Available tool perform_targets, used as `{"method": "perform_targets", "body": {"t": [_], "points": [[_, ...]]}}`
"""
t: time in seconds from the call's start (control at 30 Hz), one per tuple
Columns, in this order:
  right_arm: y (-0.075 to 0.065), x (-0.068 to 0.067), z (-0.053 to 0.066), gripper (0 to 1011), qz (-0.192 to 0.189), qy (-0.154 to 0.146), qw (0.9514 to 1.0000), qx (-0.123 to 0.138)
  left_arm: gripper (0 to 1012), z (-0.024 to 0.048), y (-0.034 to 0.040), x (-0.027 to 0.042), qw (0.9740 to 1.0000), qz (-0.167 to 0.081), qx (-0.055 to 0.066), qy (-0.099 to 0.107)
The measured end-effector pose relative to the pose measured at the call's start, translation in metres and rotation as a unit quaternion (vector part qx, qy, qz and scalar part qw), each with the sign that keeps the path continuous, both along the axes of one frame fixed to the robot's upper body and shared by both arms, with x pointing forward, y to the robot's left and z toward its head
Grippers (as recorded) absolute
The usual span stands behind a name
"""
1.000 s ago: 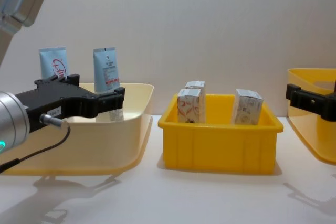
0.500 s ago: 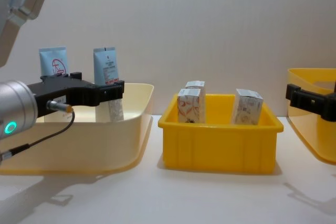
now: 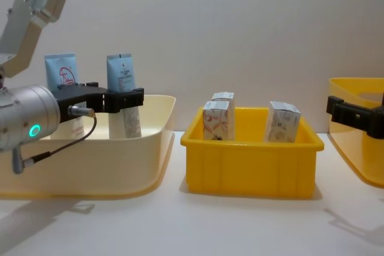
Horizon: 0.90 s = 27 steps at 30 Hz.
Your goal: Bimanual collaborative sorting of washing and personal care products
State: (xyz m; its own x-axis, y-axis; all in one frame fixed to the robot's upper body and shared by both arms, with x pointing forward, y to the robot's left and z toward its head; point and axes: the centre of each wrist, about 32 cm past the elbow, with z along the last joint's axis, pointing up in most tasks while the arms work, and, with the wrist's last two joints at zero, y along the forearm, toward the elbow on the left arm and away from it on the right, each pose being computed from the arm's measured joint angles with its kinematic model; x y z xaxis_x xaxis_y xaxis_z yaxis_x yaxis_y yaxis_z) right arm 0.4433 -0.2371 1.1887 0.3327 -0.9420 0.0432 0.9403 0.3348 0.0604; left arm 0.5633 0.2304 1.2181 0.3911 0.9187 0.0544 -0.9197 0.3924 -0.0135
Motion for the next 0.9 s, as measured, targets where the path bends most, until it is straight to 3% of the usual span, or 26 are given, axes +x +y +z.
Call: {"method": "perform_targets", "body": {"t": [0.17, 0.33, 0.57, 0.63, 0.7, 0.83, 0.9], "points": [[0.000, 0.000, 0.000, 1001, 0.000, 0.000, 1.0000, 0.000, 1003, 0.0003, -0.0036, 0.0112, 1.0000, 0.004, -0.005, 0.006], [0.000, 0.000, 0.000, 1001, 0.000, 0.000, 1.0000, 0.000, 993, 0.0007, -0.0054, 0.0165, 0.9999, 0.006, -0.006, 0.009], [0.000, 0.000, 0.000, 1001, 0.000, 0.000, 1.0000, 0.000, 795, 0.0014, -0.0083, 0.0233, 0.9999, 0.007, -0.009, 0.013], [0.000, 0.000, 0.000, 1001, 0.000, 0.000, 1.0000, 0.000, 795, 0.0016, -0.0086, 0.0242, 0.9998, 0.007, -0.009, 0.013], [0.000, 0.000, 0.000, 1001, 0.000, 0.000, 1.0000, 0.000, 662, 0.0016, -0.0092, 0.0252, 0.9998, 0.007, -0.009, 0.014], [0.000, 0.000, 0.000, 1001, 0.000, 0.000, 1.0000, 0.000, 592, 0.0018, -0.0099, 0.0268, 0.9998, 0.008, -0.010, 0.015], [0.000, 0.000, 0.000, 1001, 0.000, 0.000, 1.0000, 0.000, 482, 0.0019, -0.0101, 0.0275, 0.9998, 0.008, -0.010, 0.015]]}}
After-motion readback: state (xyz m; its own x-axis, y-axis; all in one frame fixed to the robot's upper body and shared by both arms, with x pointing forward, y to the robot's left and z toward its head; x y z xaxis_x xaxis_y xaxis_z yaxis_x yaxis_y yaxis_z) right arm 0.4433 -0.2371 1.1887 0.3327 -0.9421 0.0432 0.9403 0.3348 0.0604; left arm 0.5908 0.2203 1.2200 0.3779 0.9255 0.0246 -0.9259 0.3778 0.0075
